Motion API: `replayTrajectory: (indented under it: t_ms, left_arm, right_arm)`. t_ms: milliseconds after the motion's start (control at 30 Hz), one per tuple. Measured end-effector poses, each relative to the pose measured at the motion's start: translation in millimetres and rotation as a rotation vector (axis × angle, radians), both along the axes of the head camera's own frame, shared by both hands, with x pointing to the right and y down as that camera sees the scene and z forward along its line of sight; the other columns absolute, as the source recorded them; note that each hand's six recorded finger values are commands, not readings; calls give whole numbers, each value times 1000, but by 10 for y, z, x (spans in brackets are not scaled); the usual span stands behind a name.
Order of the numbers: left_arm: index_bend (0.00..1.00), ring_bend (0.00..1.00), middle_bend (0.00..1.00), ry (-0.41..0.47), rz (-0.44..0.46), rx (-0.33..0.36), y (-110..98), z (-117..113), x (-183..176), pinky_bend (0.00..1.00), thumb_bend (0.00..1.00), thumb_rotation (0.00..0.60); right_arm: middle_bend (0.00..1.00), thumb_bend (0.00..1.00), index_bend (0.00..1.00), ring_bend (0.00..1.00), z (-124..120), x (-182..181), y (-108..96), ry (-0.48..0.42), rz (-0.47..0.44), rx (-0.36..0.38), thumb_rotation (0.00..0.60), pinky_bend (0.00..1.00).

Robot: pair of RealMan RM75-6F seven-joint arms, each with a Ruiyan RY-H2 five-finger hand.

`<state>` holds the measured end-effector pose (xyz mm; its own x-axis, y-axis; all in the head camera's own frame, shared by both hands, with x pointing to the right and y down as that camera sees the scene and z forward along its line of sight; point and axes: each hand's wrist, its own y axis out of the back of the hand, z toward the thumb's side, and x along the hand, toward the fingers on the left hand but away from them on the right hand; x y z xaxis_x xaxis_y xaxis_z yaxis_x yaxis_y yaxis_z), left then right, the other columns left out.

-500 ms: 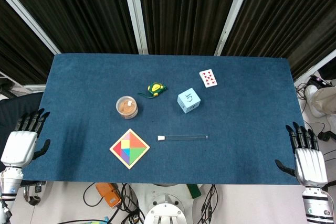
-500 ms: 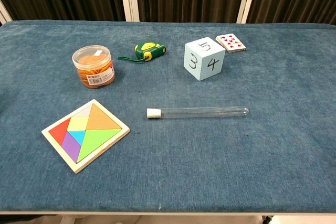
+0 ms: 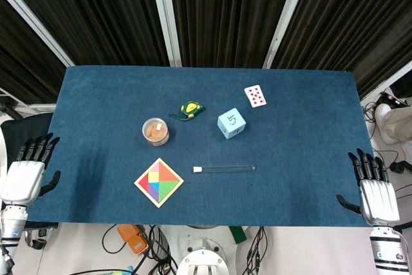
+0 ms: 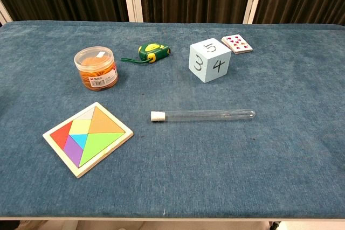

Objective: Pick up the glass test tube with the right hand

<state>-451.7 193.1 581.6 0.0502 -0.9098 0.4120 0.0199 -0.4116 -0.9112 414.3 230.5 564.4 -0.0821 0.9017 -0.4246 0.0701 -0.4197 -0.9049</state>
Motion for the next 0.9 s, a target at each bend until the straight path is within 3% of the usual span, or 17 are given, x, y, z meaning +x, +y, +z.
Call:
replayTrajectory:
  t_ms: [200, 400, 567, 733, 900]
  left_arm:
    - [30, 0, 0, 5, 5, -4, 14, 5, 18, 40, 424, 600]
    - [29, 0, 0, 9, 7, -10, 22, 12, 26, 40, 425, 600]
    - [30, 0, 0, 20, -6, -9, 23, -1, 7, 40, 425, 600]
    - [30, 0, 0, 31, -19, -11, 15, -9, -13, 40, 425, 600]
    - [30, 0, 0, 38, -23, -12, 8, -13, -23, 40, 425, 600]
  right_arm:
    - [38, 257, 175, 28, 147, -118, -61, -24, -43, -40, 600, 0]
    - [38, 257, 271, 28, 430, -453, -295, -71, -146, -125, 600, 0]
    - [38, 257, 356, 28, 762, -956, -567, -109, -272, -229, 600, 0]
    - [38, 258, 424, 28, 1010, -1670, -801, -178, -370, -249, 600, 0]
    - [38, 257, 459, 28, 1227, -2249, -904, -219, -429, -273, 600, 0]
